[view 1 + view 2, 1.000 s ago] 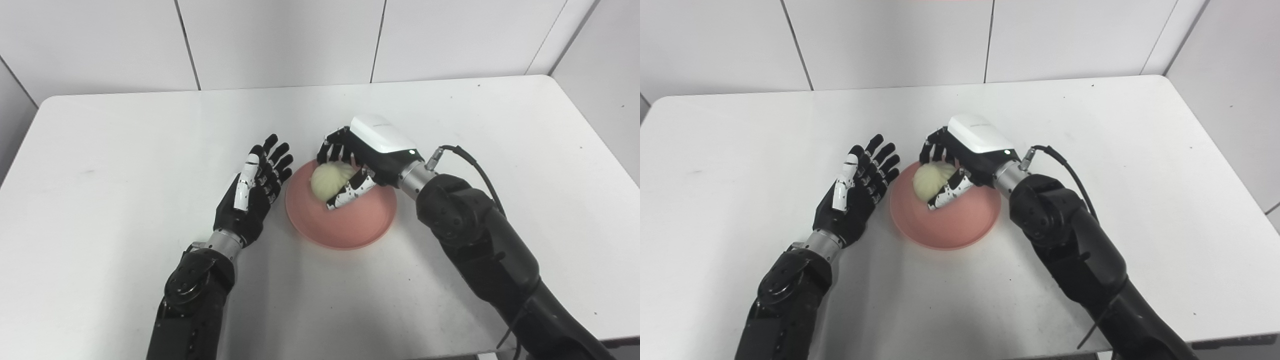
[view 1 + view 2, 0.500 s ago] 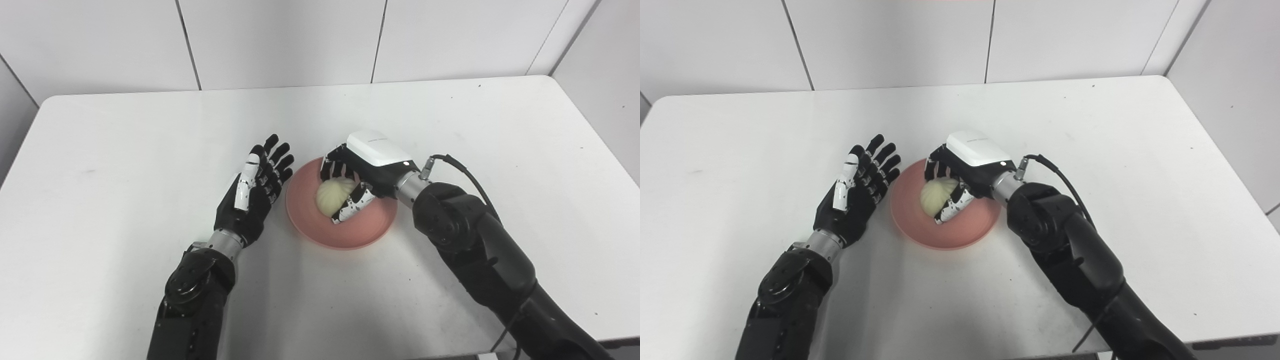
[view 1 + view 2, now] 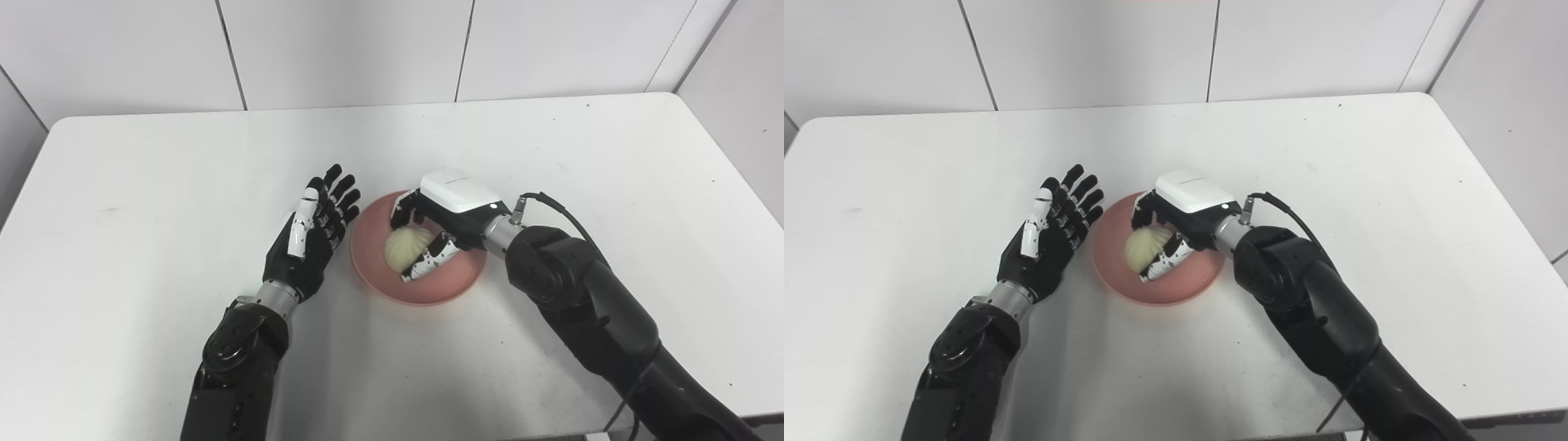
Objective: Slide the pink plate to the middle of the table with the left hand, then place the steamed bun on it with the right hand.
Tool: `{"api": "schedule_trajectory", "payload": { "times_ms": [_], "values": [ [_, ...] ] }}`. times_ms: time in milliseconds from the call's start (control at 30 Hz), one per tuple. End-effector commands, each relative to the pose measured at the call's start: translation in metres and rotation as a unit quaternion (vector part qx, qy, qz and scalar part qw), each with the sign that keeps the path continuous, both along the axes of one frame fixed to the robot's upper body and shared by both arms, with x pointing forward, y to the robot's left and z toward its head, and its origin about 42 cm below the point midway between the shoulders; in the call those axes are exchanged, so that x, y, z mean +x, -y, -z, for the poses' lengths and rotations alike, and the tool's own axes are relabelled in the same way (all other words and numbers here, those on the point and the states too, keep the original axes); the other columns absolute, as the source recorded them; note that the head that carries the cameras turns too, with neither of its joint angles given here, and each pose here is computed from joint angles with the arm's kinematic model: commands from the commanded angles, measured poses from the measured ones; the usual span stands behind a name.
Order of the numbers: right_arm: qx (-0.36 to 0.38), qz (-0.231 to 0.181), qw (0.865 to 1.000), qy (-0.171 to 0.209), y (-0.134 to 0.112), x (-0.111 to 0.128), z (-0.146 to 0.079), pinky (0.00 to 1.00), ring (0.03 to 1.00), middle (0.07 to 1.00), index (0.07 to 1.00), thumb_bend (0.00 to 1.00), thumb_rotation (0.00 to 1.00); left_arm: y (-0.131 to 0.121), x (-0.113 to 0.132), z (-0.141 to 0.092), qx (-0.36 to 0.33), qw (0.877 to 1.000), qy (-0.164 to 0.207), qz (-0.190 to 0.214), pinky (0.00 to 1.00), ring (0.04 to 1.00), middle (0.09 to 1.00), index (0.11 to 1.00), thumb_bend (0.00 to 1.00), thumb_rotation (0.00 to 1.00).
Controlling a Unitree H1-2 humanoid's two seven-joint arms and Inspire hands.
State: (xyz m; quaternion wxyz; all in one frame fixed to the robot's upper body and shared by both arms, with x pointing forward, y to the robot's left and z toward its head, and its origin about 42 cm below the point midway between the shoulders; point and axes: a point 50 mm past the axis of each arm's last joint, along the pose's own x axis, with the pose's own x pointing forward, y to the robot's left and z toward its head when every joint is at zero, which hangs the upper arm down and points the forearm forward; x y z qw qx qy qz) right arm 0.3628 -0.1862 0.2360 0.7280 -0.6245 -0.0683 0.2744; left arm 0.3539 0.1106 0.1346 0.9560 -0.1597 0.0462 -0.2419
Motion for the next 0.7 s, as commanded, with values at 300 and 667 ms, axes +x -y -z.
{"api": "schedule_trajectory", "payload": {
  "times_ms": [300,667],
  "values": [
    [-0.014,-0.004,0.999,0.034,-0.002,-0.004,-0.051,0.79,0.833,0.872,0.874,0.82,0.87,-0.001,-0.006,0.017,0.022,0.999,-0.048,0.004,1.00,0.979,0.978,0.988,0.48,1.00],
    [0.022,0.002,0.998,0.053,0.006,-0.011,-0.073,0.77,0.827,0.847,0.862,0.78,0.94,-0.002,-0.006,0.016,0.016,0.999,-0.048,0.008,1.00,0.991,0.992,1.000,0.48,1.00]
  ]
}}
